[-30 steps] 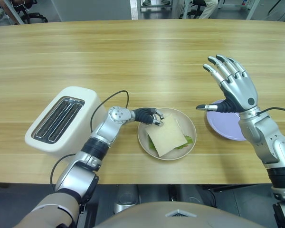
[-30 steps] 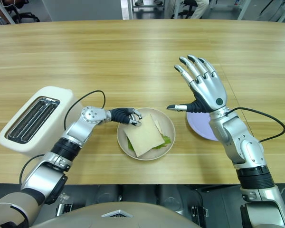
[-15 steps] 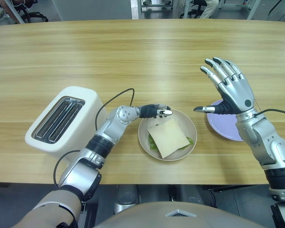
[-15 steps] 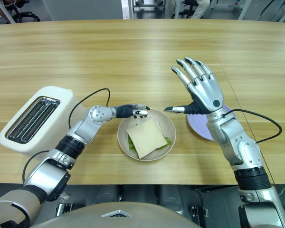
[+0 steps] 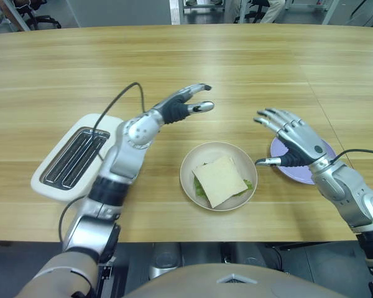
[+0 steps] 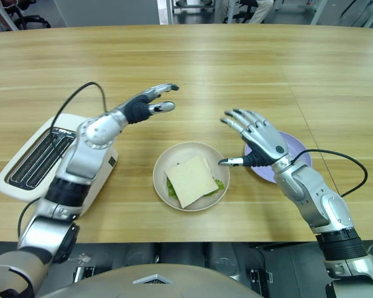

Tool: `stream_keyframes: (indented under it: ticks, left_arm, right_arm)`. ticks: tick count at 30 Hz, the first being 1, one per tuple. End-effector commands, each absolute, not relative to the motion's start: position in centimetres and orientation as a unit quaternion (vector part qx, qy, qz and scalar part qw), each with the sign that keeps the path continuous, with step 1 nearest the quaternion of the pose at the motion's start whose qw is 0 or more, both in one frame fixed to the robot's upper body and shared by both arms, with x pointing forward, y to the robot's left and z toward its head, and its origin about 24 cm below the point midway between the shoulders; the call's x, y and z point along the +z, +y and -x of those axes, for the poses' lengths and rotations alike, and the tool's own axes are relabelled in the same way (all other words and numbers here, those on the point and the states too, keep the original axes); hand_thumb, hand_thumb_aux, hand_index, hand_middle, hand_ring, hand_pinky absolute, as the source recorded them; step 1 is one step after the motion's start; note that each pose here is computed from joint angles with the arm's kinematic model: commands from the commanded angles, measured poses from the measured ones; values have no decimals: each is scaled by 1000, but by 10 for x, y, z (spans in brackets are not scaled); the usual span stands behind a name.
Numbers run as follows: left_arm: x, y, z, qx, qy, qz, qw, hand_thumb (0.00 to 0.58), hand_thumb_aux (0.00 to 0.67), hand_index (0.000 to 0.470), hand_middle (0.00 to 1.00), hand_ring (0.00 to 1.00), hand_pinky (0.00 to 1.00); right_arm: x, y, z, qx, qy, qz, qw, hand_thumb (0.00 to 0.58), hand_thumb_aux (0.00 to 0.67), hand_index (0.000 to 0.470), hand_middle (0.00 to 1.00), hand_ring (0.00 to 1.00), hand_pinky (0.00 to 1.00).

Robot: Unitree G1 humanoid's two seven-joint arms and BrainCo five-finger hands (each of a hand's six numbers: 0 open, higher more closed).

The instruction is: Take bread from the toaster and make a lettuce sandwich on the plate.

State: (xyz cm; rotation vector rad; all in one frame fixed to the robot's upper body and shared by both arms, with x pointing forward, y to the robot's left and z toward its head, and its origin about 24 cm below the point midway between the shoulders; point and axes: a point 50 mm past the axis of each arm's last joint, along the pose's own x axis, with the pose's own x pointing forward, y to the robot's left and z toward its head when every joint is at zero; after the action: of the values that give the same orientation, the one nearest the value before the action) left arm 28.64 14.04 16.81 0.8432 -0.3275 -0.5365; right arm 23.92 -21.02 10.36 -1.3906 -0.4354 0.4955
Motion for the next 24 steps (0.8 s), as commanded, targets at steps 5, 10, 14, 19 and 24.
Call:
stream_keyframes:
  ticks: [5,10,14,19,24]
  left_arm:
    - [173,196,-205,-312,-95,-395,859,580,670,460,1000,1000,1000]
    - [149,223,-167,-371,25,-403,836,580,670,460,1000,1000,1000]
    - [122,219,-136,-474,108,-393,781,580,670,460,1000,1000,1000]
    - [100,216,-130,-507,145,-383,758,580,670,460,1000,1000,1000]
    - [70,195,-129,-553,164,-360,733,580,670,460,1000,1000,1000]
  right_arm:
    - [109,-224,-217,324,-95,578,743,580,670,460,1000,1000,1000]
    - [102,-223,-191,411,-6,523,747,580,670,460,1000,1000,1000]
    - [97,-215,-176,460,31,485,743,580,670,460,1000,1000,1000]
    - [82,-208,-165,498,64,462,731,580,670,460,1000,1000,1000]
    - [52,-203,-155,536,115,458,700,580,670,460,1000,1000,1000]
